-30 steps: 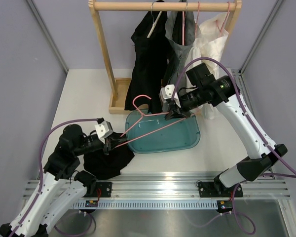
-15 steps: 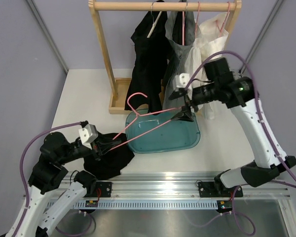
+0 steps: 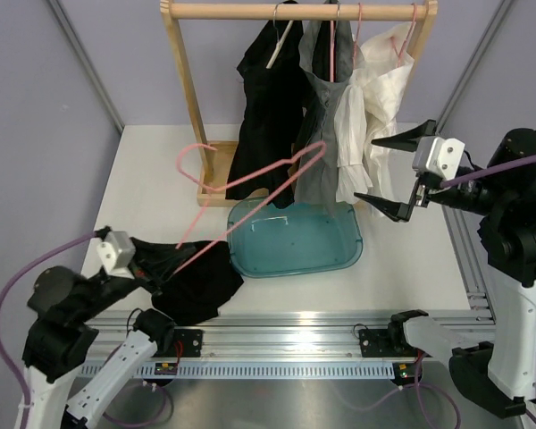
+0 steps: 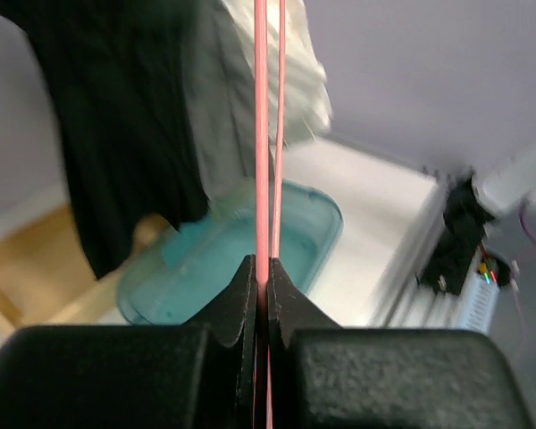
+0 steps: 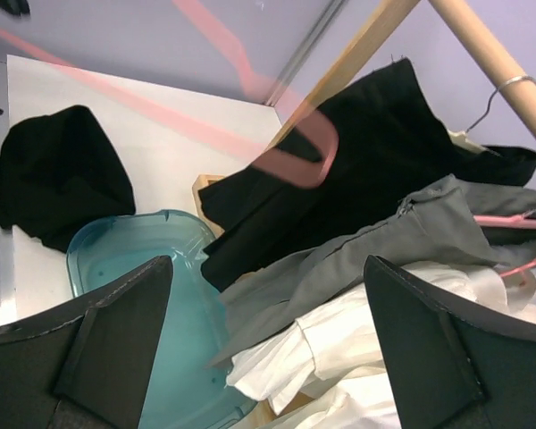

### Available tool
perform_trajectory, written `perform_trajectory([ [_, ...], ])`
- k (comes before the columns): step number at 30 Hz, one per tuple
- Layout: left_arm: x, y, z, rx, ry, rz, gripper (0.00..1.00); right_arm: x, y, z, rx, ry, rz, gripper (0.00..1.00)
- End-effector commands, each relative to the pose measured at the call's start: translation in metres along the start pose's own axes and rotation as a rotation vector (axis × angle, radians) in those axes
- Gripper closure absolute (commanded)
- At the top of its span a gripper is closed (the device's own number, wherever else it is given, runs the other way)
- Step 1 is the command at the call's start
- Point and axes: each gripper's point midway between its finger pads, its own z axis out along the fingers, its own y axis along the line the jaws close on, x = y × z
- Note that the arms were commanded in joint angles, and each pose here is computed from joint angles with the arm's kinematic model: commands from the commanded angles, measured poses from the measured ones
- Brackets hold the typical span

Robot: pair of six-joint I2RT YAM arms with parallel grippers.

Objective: Remove the skirt from the hanger
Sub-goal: Place the hanger at the clothesline.

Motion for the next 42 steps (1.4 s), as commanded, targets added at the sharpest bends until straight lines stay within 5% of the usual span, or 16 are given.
perform_trajectory([
  [1,-0.081,0.02,-0.026,-0.207,-0.258,0.018,1.0,0.016,-0.012,0.005,0.047,0.009,0.078,0.04],
  [6,-0.129,0.049,-0.042,-0.404,-0.366,-0.037,1.0,0.032,-0.011,0.002,0.093,0.025,0.141,0.04],
  [15,-0.115,0.114,-0.024,-0.691,-0.222,-0.055,1.0,0.084,0.01,0.007,0.107,0.068,0.288,0.04],
  [29,-0.078,0.176,0.045,-0.801,0.083,0.006,1.0,0.127,0.028,0.01,0.112,0.075,0.42,0.04],
  [42,-0.098,0.251,0.127,-0.887,0.078,0.066,1.0,0.147,0.049,0.009,0.09,0.073,0.458,0.04],
])
